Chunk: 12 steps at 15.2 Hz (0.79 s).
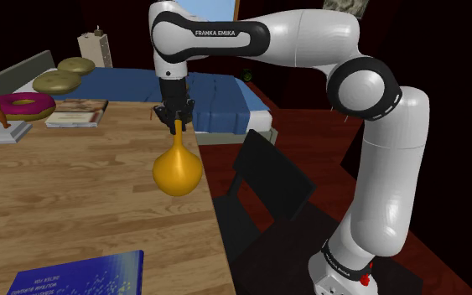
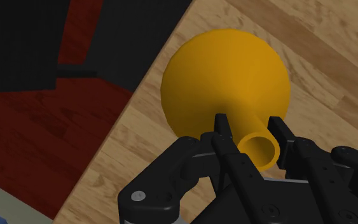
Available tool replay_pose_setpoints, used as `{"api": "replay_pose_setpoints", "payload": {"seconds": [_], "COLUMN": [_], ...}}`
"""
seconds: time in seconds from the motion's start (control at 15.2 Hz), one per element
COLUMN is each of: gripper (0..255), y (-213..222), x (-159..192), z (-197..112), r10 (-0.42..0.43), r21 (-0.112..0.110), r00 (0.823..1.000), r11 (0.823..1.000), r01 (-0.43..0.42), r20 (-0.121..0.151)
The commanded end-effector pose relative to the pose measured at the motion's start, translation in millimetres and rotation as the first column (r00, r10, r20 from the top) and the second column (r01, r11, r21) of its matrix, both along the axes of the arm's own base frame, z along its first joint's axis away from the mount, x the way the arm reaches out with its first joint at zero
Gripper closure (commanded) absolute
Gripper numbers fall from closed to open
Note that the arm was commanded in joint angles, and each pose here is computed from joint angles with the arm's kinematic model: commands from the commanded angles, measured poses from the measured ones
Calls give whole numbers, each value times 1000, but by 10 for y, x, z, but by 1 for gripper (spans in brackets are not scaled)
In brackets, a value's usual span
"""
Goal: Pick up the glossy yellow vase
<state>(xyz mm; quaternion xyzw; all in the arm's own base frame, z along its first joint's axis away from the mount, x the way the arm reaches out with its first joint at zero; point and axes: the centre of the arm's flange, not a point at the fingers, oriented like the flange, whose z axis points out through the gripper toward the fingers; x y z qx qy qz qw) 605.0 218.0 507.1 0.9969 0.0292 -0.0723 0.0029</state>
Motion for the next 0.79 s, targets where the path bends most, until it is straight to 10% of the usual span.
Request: {"api": "replay_pose_setpoints", "payload": {"seconds": [0.0,0.73], "gripper": [255,255], "y": [0,-5], "x": [0,0], "z": [-2,418], "r10": [0,0], "r21": [0,0], "r00": [1000,1000], "r11": [1000,1000], "r01": [0,0], "r20": [0,0]}}
